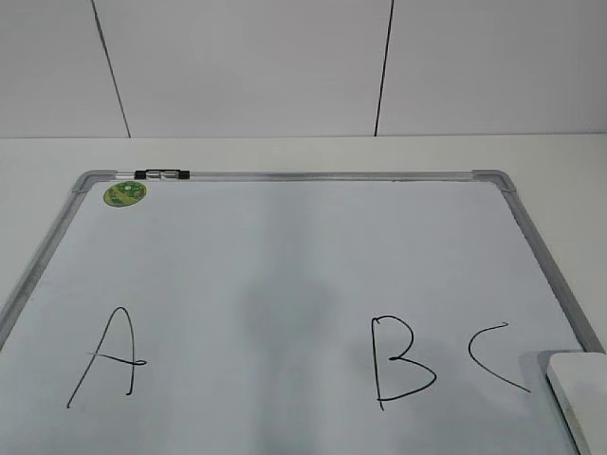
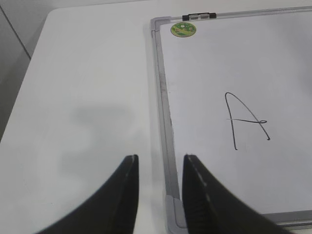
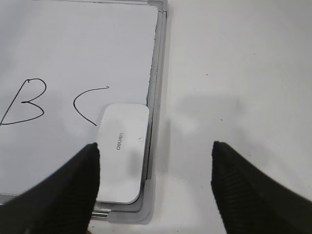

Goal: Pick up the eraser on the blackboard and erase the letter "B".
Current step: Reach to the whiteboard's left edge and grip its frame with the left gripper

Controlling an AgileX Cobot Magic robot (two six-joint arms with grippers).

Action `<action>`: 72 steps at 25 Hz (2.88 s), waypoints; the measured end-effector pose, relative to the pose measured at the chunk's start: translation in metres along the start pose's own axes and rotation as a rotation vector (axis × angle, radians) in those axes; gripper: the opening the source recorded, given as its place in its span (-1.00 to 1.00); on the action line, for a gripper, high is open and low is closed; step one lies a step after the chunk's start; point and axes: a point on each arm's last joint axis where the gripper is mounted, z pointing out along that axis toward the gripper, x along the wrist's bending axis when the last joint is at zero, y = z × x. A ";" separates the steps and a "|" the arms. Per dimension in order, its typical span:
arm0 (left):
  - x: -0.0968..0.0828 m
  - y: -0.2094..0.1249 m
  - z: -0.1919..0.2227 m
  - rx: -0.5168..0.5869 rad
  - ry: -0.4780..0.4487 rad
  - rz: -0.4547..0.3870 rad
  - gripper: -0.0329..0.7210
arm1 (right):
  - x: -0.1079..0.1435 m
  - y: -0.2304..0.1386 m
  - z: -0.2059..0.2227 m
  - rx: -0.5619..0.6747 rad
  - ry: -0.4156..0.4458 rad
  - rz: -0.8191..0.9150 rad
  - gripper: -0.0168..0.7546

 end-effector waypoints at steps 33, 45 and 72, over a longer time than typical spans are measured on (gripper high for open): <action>0.018 0.117 0.194 0.762 0.011 -0.032 -0.28 | 0.017 0.058 0.076 0.668 0.132 0.172 0.47; 0.016 0.106 0.304 0.892 -0.055 -0.081 -0.28 | 0.018 0.059 0.087 0.725 0.130 0.176 0.47; 0.018 0.060 0.369 0.924 -0.057 -0.081 -0.29 | 0.018 0.059 0.087 0.724 0.133 0.179 0.47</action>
